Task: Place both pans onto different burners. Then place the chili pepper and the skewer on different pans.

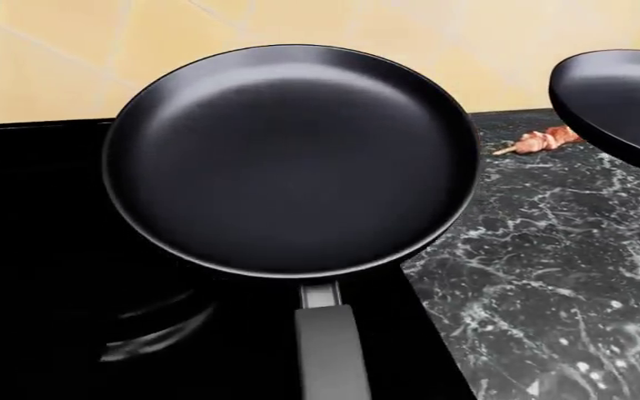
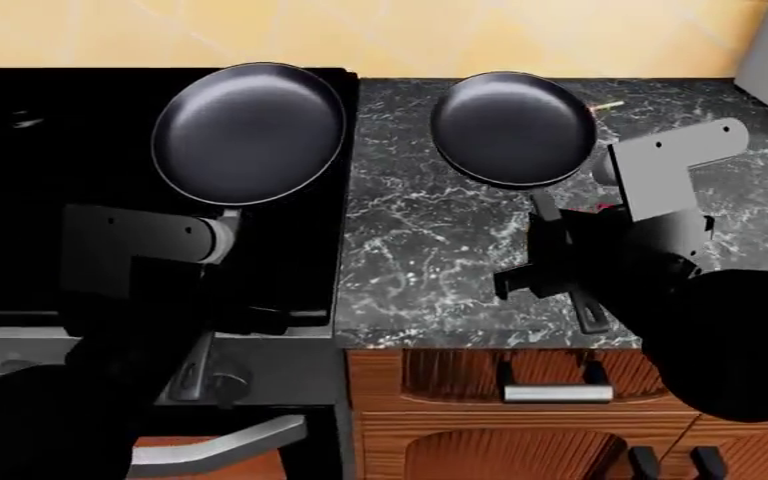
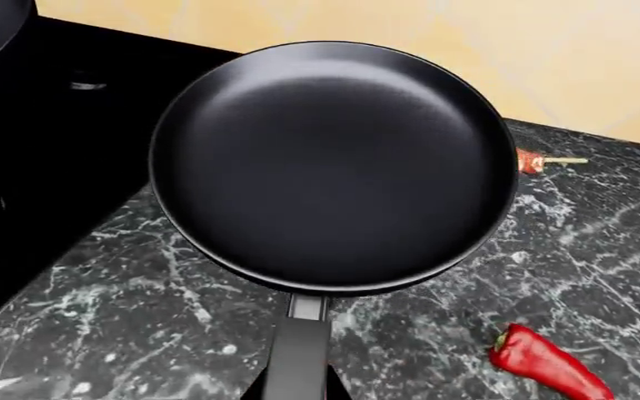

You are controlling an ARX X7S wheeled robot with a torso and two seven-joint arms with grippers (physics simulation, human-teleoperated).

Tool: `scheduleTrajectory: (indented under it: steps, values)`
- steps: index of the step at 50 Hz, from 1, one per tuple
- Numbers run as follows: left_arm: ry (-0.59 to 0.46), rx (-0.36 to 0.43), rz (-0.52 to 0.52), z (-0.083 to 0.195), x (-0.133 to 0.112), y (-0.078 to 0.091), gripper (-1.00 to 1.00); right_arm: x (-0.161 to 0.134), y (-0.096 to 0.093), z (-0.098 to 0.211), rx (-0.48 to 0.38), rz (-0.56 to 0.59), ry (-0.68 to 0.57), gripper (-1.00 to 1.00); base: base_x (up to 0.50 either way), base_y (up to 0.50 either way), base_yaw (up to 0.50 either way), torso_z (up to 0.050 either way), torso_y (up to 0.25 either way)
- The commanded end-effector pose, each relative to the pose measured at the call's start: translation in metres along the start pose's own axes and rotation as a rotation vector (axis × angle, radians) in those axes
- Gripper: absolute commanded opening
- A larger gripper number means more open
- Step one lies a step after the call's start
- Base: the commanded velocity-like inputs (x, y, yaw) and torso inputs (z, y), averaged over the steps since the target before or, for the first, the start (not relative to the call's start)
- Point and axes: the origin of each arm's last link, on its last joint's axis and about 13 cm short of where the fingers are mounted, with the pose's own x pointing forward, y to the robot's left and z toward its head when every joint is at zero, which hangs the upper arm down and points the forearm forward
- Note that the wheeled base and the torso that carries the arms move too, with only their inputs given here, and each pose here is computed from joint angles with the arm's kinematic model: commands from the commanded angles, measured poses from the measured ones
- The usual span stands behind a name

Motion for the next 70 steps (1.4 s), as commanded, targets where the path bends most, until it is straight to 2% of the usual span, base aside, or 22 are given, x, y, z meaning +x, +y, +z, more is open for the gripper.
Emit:
scheduleTrajectory:
  steps: [1,63,70]
  values:
    - [-0.047,-0.007,0.070,0.0063,-0.0002,0.0027,-1.00,-0.0015,-0.0039,0.0072,-0.004,-0.095,-0.055,-1.00,0.00,0.50,0.00,0.000,0.000]
    - [-0.037,0.001,0.064,0.0036,0.0024,0.0033,-1.00,0.0002,-0.0055,0.0044,0.008,-0.099,-0.061,-1.00,0.00,0.50,0.00,0.001,0.003]
    - [-0.033,0.002,0.061,0.0030,0.0040,0.0029,-1.00,0.0004,-0.0061,0.0038,0.015,-0.097,-0.062,-1.00,0.14,0.09,0.00,0.001,0.005]
